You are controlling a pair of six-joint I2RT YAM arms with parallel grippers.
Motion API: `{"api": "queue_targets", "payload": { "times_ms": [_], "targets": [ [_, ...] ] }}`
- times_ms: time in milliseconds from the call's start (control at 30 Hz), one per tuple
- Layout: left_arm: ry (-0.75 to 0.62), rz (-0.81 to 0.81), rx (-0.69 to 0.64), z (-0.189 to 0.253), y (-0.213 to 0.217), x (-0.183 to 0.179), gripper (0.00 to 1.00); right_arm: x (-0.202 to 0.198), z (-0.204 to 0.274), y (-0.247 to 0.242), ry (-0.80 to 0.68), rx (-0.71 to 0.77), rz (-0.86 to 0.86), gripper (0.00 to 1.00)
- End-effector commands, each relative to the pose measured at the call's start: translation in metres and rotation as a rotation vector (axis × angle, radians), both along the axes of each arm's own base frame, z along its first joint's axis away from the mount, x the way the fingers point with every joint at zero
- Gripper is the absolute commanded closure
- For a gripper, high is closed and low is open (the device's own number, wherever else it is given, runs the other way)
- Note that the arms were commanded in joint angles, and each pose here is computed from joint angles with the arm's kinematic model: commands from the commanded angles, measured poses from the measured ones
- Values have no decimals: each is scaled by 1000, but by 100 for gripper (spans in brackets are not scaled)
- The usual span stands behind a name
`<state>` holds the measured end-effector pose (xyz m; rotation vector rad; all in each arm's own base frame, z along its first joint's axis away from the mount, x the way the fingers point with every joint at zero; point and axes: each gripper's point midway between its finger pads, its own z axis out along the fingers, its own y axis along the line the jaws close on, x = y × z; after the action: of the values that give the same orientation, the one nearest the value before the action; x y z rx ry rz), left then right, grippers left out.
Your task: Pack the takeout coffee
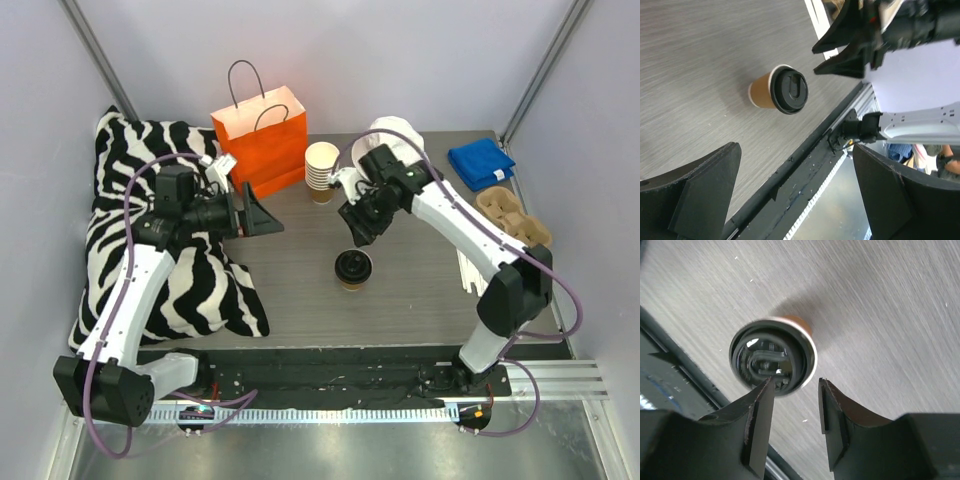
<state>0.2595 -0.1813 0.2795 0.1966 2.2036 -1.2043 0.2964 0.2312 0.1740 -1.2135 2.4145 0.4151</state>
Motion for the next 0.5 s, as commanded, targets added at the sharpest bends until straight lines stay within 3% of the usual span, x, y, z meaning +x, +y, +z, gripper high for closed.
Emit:
{"api": "queue_targets", "payload": {
  "times_ms": [0, 67, 100, 233, 467],
  "targets": [
    [-63, -145, -53, -3, -31, -19, 3, -23, 37, -4, 46, 198, -20, 55],
    [-87, -203, -81, -8, -54, -24, 12, -35, 39, 1, 103, 289, -21, 59],
    [-20, -201, -102, -21, -61, -28, 17, -39, 40, 4, 122, 321, -19, 60],
    [33, -261, -144, -44, -98, -35, 46, -48, 36, 17, 196, 422, -58, 64],
    [68, -296, -233, -57, -152, -26, 67, -55, 16, 23, 299, 452, -93, 69]
  ]
}}
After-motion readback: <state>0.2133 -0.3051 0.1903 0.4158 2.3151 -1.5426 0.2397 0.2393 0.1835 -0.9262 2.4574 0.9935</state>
